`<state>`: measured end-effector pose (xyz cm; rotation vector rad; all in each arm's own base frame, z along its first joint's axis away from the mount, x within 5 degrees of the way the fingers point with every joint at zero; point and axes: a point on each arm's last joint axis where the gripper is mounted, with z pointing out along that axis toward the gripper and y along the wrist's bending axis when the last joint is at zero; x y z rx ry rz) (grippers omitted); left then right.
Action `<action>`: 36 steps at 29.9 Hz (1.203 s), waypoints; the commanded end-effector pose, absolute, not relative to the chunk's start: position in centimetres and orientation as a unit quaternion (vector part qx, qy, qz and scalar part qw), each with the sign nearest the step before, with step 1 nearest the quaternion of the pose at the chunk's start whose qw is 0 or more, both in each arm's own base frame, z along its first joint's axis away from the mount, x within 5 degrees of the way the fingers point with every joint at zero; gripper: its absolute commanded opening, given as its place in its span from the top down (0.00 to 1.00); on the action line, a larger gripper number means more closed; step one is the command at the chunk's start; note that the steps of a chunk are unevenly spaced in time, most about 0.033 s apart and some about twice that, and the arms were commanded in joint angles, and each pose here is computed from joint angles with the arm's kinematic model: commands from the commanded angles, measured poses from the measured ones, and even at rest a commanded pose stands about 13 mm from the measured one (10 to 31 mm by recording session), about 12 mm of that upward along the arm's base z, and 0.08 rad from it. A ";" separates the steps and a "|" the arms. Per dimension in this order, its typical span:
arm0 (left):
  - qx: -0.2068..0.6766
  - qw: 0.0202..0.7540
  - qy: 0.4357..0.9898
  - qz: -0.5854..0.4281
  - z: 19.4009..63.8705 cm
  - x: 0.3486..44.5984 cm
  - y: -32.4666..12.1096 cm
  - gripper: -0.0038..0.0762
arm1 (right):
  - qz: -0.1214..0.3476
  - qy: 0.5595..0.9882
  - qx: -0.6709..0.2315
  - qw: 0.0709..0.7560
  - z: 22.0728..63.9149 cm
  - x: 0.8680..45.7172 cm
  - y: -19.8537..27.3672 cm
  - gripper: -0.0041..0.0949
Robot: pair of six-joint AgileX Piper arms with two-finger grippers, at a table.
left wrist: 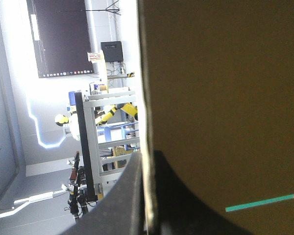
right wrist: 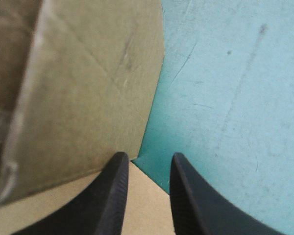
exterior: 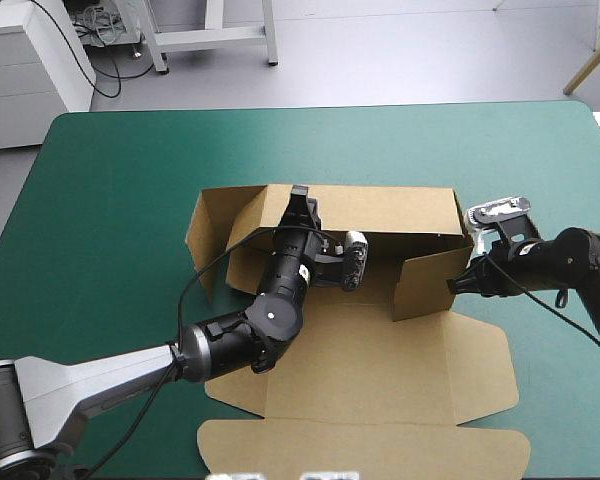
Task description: Fold the box
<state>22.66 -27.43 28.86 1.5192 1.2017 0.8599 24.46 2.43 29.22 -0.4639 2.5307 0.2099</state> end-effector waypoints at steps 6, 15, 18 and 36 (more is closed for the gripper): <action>0.614 0.513 0.493 0.342 30.6 22.4 -27.5 0.96 | 0.060 0.895 -0.281 0.340 31.1 24.5 2.9 0.70; 0.614 0.513 0.493 0.342 30.6 22.4 -27.5 0.96 | 0.076 0.888 -0.294 0.346 31.2 24.5 3.2 0.45; 0.614 0.513 0.493 0.342 30.6 22.4 -27.5 0.96 | 0.078 0.888 -0.295 0.343 31.1 24.4 3.2 0.32; 0.610 0.509 0.504 0.339 30.5 22.4 -27.3 0.96 | 0.075 0.893 -0.337 0.289 30.5 23.5 3.1 0.29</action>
